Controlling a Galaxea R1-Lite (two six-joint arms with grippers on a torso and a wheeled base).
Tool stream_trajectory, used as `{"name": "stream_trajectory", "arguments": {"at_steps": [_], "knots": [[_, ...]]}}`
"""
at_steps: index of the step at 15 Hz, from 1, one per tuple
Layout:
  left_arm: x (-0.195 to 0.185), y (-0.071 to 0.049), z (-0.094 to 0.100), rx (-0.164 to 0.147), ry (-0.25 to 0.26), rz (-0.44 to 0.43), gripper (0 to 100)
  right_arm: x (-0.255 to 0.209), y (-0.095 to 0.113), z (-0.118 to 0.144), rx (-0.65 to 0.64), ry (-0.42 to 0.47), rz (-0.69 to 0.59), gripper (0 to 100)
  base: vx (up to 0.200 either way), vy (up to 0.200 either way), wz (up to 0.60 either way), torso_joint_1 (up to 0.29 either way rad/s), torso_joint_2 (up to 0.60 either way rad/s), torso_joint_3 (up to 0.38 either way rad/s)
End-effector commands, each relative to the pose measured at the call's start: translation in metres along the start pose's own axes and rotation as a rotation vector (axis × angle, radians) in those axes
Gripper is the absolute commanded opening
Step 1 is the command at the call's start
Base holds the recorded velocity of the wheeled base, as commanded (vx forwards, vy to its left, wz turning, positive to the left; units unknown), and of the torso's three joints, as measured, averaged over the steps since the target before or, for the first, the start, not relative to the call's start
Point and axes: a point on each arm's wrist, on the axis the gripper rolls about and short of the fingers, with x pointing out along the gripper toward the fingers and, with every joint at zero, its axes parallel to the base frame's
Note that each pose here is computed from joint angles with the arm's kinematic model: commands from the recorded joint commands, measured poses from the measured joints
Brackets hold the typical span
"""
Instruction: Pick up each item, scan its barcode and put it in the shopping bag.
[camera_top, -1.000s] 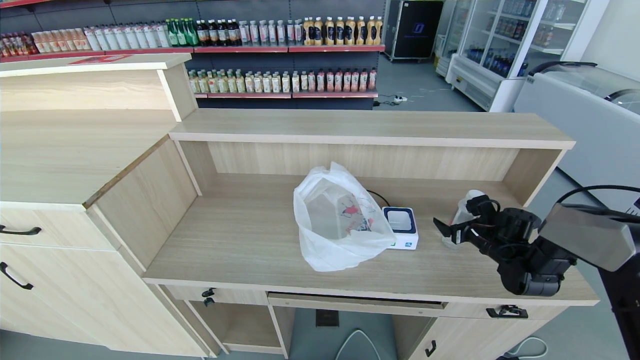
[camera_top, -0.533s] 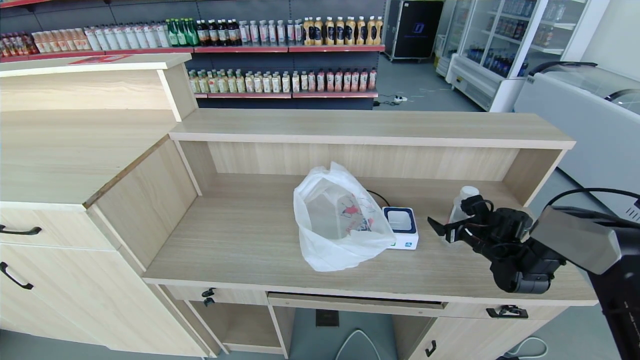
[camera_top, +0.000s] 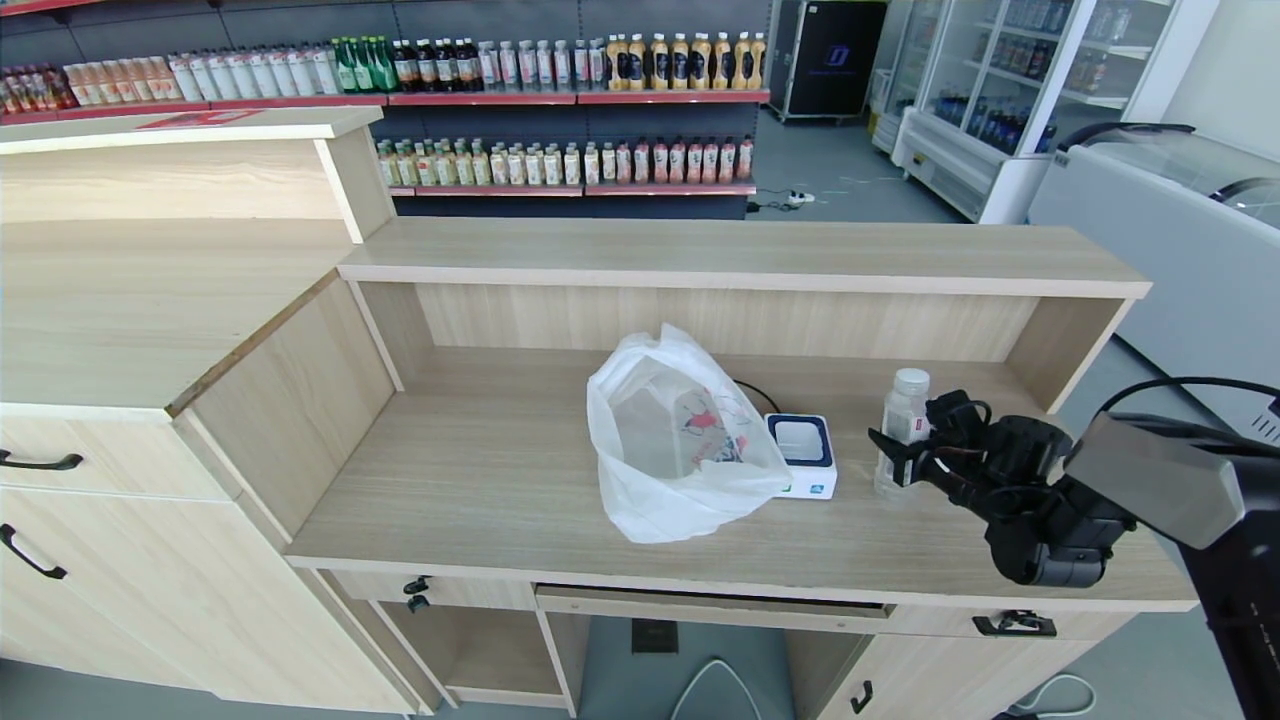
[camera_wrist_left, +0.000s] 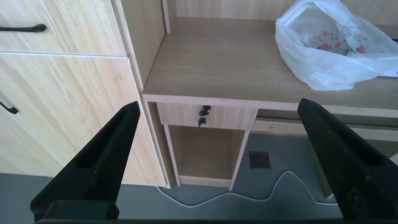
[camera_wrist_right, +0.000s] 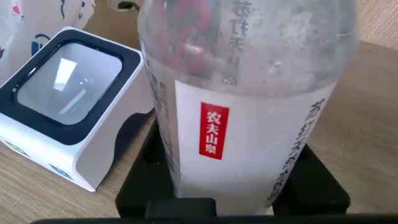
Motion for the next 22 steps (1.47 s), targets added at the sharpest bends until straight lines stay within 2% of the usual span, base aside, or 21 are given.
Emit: {"name": "stream_trajectory", "arguments": {"at_steps": [1,5,9,12,14,16,19,20,22], "knots": [[0.0,0.0,0.0,0.0,-0.001,0.001,100,-0.003,-0.006,0.002,-0.001,0.0,-0.017,0,0.0,0.0,0.0,0.0,0.0,0.0],[0.0,0.0,0.0,-0.001,0.001,0.001,100,-0.008,-0.014,-0.001,0.005,0.024,-0.068,0,0.0,0.0,0.0,0.0,0.0,0.0],[0.0,0.0,0.0,-0.001,-0.001,0.001,100,-0.008,-0.013,0.005,0.08,0.004,-0.062,0,0.0,0.0,0.0,0.0,0.0,0.0],[0.0,0.0,0.0,0.0,-0.001,0.001,100,-0.009,-0.012,0.018,0.08,-0.008,-0.066,0,0.0,0.0,0.0,0.0,0.0,0.0],[0.0,0.0,0.0,0.0,-0.001,0.001,100,-0.016,-0.009,0.038,0.075,-0.028,-0.051,0,0.0,0.0,0.0,0.0,0.0,0.0],[0.0,0.0,0.0,0.0,0.001,0.001,100,-0.037,-0.007,0.088,0.175,-0.059,-0.032,0,0.0,0.0,0.0,0.0,0.0,0.0],[0.0,0.0,0.0,0.0,-0.001,0.001,100,-0.071,-0.005,0.152,0.283,-0.034,-0.028,0,0.0,0.0,0.0,0.0,0.0,0.0],[0.0,0.0,0.0,0.0,-0.001,0.001,100,-0.097,-0.001,0.193,0.354,-0.004,-0.024,0,0.0,0.0,0.0,0.0,0.0,0.0],[0.0,0.0,0.0,-0.001,0.001,0.001,100,-0.13,0.016,0.239,0.451,0.039,0.016,0,0.0,0.0,0.0,0.0,0.0,0.0]]}}
